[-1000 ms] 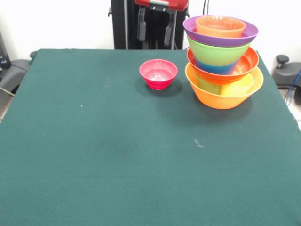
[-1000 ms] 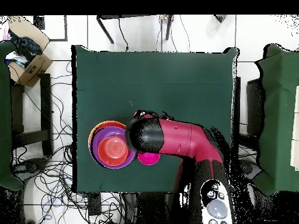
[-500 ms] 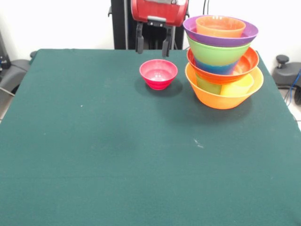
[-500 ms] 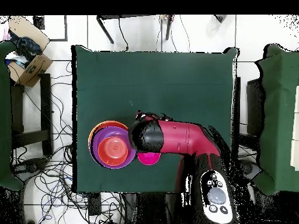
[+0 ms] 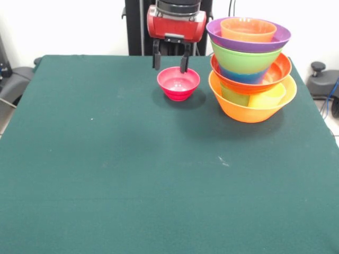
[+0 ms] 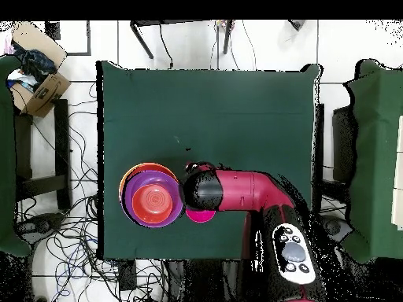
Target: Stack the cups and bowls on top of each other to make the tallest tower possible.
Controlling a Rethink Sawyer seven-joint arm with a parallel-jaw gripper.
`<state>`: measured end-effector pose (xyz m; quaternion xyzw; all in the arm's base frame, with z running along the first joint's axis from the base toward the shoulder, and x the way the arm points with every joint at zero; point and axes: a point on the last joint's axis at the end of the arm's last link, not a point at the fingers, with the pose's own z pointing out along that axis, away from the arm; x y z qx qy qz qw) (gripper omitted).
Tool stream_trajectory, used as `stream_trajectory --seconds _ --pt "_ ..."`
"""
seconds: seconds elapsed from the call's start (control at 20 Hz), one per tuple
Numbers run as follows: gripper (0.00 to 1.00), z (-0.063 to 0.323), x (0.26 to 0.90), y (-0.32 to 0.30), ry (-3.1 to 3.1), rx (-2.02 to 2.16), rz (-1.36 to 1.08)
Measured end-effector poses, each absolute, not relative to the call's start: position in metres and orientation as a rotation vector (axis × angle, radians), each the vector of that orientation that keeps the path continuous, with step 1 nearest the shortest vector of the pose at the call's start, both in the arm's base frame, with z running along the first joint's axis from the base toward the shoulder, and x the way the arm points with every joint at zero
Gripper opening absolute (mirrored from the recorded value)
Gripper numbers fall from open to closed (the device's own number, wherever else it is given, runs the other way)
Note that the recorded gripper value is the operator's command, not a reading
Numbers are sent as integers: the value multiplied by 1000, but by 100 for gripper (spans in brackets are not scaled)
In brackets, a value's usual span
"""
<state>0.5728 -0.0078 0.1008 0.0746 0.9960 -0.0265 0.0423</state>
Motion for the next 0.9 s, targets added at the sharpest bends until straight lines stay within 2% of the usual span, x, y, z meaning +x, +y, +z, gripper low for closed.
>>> stream_trajectory --seconds 0.9 --pt "100 51 538 4 3147 45 -56"
